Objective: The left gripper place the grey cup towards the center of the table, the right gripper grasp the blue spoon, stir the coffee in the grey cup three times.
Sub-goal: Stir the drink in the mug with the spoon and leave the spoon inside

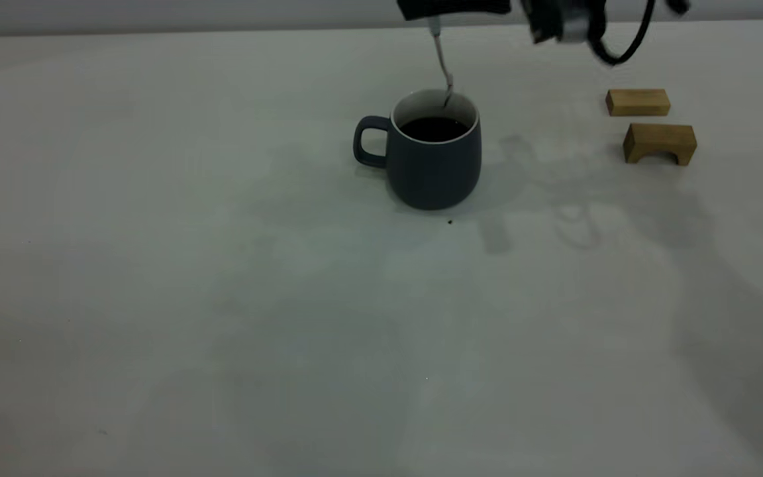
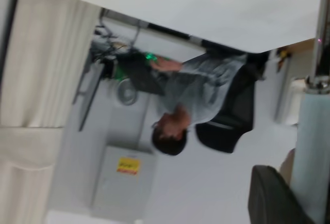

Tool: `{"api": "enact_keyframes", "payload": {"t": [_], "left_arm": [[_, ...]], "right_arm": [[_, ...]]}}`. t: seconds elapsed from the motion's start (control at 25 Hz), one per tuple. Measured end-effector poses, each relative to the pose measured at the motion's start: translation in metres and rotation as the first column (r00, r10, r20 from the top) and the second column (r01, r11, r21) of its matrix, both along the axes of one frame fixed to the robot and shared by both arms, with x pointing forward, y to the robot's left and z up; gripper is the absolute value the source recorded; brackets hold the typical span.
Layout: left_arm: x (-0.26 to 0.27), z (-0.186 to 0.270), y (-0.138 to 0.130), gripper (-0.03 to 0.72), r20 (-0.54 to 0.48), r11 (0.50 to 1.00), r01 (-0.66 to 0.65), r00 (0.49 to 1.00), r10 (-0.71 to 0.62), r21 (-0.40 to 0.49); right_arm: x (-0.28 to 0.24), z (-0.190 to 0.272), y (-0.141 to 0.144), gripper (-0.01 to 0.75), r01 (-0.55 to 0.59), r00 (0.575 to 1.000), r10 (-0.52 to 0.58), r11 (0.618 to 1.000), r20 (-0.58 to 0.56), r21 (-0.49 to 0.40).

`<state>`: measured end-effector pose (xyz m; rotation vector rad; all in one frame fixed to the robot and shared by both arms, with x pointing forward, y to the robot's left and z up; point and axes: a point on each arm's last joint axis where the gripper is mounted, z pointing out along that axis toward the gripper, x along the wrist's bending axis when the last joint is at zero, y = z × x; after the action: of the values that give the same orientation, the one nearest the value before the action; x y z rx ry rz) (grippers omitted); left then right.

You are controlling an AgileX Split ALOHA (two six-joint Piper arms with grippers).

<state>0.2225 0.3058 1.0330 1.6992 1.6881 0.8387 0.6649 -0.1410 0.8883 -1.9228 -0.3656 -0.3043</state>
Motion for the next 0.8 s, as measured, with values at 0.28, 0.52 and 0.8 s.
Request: {"api": "enact_keyframes", "payload": {"t": [0.28, 0.52, 0.8], "left_arm": [[0.0, 0.0, 0.0, 0.243, 0.0, 1.0, 0.0, 1.0, 0.0, 0.0], [0.0, 0.0, 0.0, 0.243, 0.0, 1.0, 0.0, 1.0, 0.0, 0.0], [0.0, 0.0, 0.0, 0.243, 0.0, 1.0, 0.0, 1.0, 0.0, 0.0]], "right_arm": [[0.004, -0.025, 0.001, 0.128, 0.059, 0.997, -0.056, 0.997, -0.044, 0.048], [0.004, -0.045, 0.004, 0.128, 0.093, 0.99, -0.085, 0.994, -0.115, 0.062], [0.001, -0.064, 0.021, 0.127, 0.143, 0.979, -0.13, 0.987, -0.155, 0.074]]}}
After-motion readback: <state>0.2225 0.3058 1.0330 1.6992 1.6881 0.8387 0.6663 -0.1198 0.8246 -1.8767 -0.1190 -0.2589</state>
